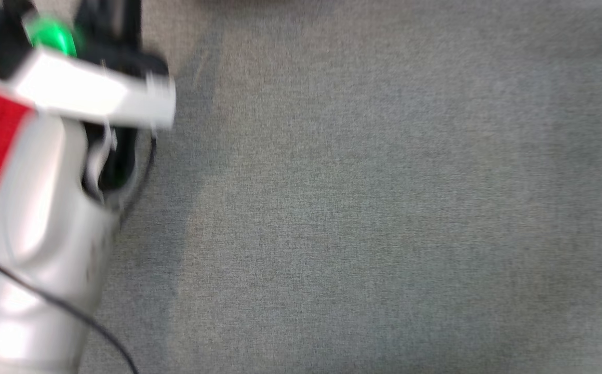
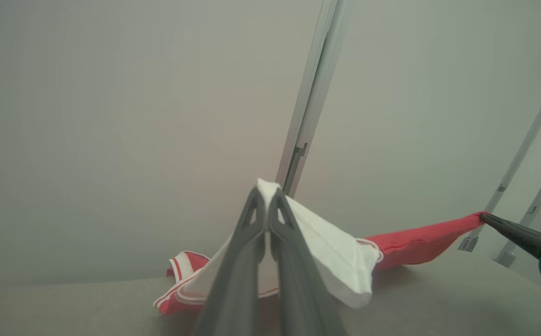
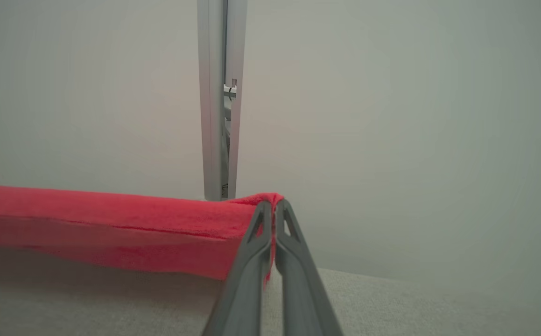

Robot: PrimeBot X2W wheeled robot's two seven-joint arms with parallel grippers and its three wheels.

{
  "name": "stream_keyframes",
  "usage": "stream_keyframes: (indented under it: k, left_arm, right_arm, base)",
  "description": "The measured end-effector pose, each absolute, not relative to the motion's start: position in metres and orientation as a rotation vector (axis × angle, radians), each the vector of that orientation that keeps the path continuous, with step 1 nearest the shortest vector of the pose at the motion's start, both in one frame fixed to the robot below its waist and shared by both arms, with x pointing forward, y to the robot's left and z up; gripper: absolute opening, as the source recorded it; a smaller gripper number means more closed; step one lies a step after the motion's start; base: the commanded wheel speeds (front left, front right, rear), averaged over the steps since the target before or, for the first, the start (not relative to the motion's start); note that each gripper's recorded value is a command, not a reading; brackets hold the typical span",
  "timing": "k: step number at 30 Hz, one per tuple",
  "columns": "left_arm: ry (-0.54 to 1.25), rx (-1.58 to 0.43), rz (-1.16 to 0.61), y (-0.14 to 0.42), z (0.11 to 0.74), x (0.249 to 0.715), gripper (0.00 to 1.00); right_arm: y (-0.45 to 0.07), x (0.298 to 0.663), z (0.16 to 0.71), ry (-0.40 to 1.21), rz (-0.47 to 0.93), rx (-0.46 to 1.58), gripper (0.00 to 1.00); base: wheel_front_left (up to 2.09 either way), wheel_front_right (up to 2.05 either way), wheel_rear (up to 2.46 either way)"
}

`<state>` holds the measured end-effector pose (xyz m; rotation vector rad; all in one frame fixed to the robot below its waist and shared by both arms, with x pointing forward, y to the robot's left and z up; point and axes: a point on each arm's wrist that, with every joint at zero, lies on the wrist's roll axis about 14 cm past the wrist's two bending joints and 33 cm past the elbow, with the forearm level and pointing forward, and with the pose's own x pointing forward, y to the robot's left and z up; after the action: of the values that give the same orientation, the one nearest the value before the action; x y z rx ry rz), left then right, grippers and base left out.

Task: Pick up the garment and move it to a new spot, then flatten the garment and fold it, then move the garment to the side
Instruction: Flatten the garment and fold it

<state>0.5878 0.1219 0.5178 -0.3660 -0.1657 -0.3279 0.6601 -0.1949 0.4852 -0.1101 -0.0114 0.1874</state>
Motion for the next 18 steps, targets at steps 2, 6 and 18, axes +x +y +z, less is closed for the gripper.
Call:
stream_keyframes:
  k: [2,6,18]
  left_arm:
    - [-0.108,-0.394,-0.297,0.129,0.499,0.561,0.0]
    - [-0.016,-0.47,-0.202,0.139,0.473,0.509,0.0]
    - [0.124,-0.647,0.003,0.153,0.451,0.402,0.0]
  right_arm:
    - [-0.203,0.639,0.468,0.049,0.178,-0.093,0.0]
    - [-0.213,0.597,0.447,0.135,0.162,-0.047,0.0]
    - [-0.232,0.503,0.426,0.235,0.11,0.038,0.0]
  base:
    - [0.0,0.0,0.0]
    - [0.0,0.0,0.0]
    - [0.0,0.0,0.0]
